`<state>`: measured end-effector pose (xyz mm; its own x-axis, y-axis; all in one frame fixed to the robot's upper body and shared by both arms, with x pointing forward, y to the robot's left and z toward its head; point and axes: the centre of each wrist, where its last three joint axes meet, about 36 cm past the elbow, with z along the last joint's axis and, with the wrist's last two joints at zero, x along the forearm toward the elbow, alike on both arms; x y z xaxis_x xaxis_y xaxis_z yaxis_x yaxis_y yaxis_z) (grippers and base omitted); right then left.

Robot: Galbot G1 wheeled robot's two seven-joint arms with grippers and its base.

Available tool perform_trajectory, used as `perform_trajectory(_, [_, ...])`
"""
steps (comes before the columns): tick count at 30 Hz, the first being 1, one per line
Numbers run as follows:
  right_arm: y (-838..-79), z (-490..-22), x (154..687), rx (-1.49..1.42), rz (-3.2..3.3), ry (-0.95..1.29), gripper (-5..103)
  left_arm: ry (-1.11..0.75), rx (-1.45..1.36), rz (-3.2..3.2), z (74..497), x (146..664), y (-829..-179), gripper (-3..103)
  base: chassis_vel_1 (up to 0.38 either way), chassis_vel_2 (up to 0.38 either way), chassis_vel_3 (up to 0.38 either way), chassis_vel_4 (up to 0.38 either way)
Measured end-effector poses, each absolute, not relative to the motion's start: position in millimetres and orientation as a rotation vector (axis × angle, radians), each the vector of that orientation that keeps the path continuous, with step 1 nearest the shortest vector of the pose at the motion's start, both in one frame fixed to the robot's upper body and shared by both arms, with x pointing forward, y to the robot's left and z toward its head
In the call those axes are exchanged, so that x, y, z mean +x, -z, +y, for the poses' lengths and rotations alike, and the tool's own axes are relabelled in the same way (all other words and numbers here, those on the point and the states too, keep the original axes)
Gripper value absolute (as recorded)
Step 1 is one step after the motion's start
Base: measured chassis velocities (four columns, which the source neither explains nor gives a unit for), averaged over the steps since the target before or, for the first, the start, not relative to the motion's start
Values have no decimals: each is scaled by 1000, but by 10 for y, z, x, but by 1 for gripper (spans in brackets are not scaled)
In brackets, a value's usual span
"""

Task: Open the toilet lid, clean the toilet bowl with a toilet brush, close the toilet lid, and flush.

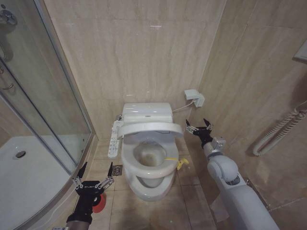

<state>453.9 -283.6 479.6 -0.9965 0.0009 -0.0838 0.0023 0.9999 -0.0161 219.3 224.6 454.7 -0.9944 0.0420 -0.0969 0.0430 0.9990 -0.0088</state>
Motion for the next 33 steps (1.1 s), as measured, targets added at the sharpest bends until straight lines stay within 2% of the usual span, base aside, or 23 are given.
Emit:
perform_trajectory(12, [-4742,-2846,4248,9,3069,74,100,17,65,3044,2246,2193,-4547,100,0,0,0,0])
perform_trajectory(23, [-4901,-2674,3551,-136,3126,36,100,17,65,3044,2246,2193,-4547,100,0,0,0,0])
perform_trajectory(33, [-5243,-2516,3009,-154,3073,-37,100,17,65,3044,2246,2193,-4547,100,0,0,0,0])
